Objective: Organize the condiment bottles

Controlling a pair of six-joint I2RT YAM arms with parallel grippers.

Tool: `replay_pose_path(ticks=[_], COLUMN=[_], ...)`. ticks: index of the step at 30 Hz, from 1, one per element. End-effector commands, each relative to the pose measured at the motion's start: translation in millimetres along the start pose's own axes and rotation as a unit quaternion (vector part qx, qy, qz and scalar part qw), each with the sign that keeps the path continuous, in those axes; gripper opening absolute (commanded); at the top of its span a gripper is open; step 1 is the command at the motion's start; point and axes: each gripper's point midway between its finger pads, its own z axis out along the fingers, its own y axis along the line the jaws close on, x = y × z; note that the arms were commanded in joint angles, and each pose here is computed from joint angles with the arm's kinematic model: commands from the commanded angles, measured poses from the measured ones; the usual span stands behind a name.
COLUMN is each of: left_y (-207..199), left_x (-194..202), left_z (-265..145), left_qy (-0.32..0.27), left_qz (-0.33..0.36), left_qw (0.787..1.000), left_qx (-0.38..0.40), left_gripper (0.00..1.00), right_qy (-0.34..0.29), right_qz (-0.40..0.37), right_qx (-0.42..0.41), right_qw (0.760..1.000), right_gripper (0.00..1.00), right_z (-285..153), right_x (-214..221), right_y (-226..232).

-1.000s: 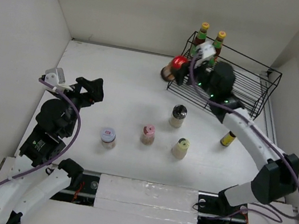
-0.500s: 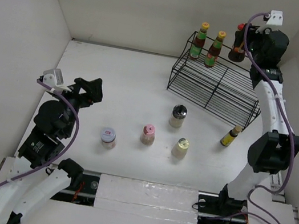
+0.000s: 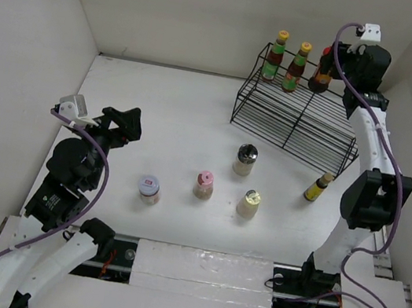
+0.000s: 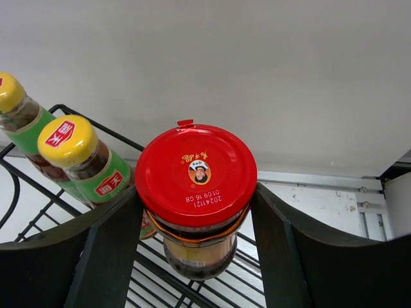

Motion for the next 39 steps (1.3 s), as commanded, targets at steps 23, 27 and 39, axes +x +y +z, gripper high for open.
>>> replay_pose_path(ticks=[23,27,39], left_y=[-6.3,-6.3,-6.1], left_x=[-2.6,-2.6,2.4], left_z=[2.9,2.9,6.7], left_qy=[-0.005,-0.005,0.003], left_qz=[0.000,0.000,0.004], left_qw=[1.000,1.000,1.000], left_qx=[0.012,0.012,0.009], left_gripper=[0.84,0.84,0.56], right_qy=[-0.113,-0.115,0.067], right_qz=[-0.011,-0.008,-0.006], right_qx=[0.021,-0.002,-0.186], right_qw=[0.993,0.993,0.980], right_gripper=[0.89,0.86,0.74], right_z=[-52.2,-88.7,-181.6], right_x=[-57.4,-54.5,147.9], right_y=[25.0,62.2,203.5])
